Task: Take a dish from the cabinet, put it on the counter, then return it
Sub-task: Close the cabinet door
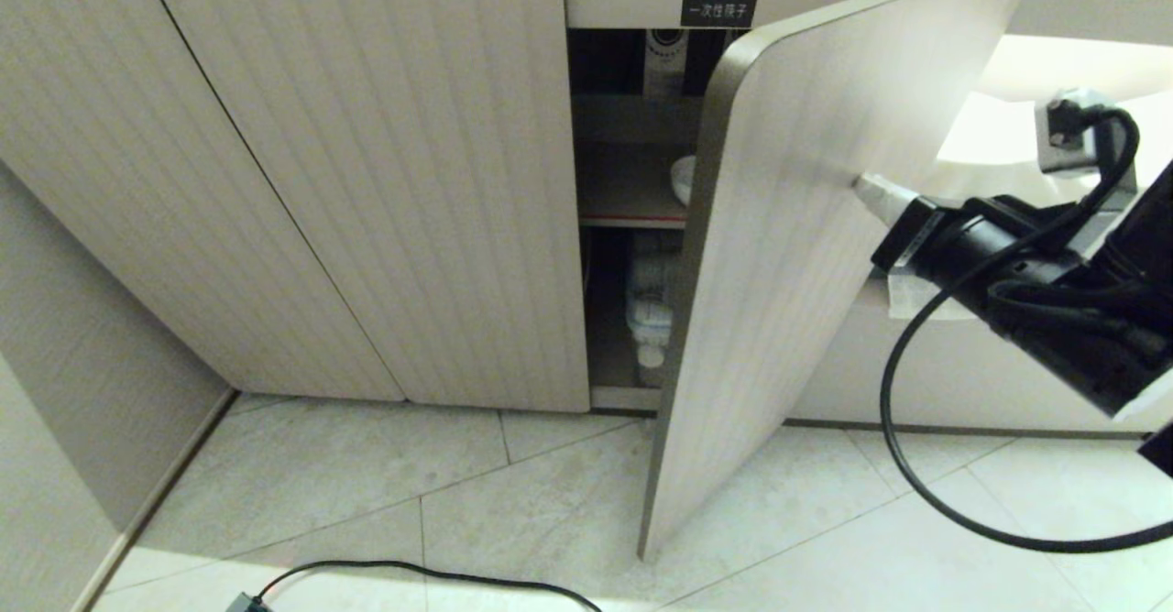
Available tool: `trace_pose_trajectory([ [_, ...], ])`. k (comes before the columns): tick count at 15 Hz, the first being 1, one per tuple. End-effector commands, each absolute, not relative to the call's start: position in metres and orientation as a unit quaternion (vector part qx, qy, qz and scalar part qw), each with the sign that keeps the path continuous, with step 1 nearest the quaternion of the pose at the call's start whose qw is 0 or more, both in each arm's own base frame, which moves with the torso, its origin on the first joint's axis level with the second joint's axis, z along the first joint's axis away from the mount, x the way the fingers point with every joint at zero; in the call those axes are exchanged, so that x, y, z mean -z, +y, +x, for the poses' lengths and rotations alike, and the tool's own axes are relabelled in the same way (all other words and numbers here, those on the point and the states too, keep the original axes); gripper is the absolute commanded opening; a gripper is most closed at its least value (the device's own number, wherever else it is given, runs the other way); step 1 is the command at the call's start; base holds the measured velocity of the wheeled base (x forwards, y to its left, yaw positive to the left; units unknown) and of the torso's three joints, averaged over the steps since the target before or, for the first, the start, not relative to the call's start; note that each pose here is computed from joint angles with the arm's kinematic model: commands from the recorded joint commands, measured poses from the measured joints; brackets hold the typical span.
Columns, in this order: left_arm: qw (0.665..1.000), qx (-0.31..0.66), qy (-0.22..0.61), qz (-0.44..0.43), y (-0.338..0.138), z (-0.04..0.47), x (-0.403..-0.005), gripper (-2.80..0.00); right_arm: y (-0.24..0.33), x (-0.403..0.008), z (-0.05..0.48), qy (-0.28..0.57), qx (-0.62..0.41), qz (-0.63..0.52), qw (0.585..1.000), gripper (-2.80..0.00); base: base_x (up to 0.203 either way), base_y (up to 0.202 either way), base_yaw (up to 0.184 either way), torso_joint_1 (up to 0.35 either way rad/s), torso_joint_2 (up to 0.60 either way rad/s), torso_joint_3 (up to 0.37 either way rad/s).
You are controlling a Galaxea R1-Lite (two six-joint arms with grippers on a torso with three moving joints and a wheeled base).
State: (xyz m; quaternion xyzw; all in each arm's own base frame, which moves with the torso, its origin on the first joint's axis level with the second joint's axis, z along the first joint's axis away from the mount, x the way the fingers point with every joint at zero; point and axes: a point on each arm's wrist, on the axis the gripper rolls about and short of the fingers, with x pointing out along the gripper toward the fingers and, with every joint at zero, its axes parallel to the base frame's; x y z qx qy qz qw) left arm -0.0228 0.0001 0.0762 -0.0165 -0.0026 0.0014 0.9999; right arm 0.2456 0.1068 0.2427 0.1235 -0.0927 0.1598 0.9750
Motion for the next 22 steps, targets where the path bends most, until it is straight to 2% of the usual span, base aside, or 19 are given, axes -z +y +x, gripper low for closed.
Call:
trace_pose_trajectory([
  [1,1.0,-0.001,-0.004,-0.017,0.0,-0.023,-0.077,-2.8,0.114,-0.24,0.261,-0.092,-0.157,0.119,0.976,-2.8,0.0,0.0,0.0,0.0,0.0,0.0],
  [15,1.0,-0.001,-0.002,-0.017,0.0,-0.023,-0.076,-2.8,0.153,-0.221,0.351,-0.124,-0.134,0.101,0.978,-2.8,0.0,0.0,0.0,0.0,0.0,0.0],
  [22,1.0,-0.002,-0.003,-0.017,0.0,-0.023,-0.076,-2.8,0.165,-0.233,0.384,-0.166,-0.108,0.116,0.973,-2.8,0.0,0.0,0.0,0.0,0.0,0.0],
])
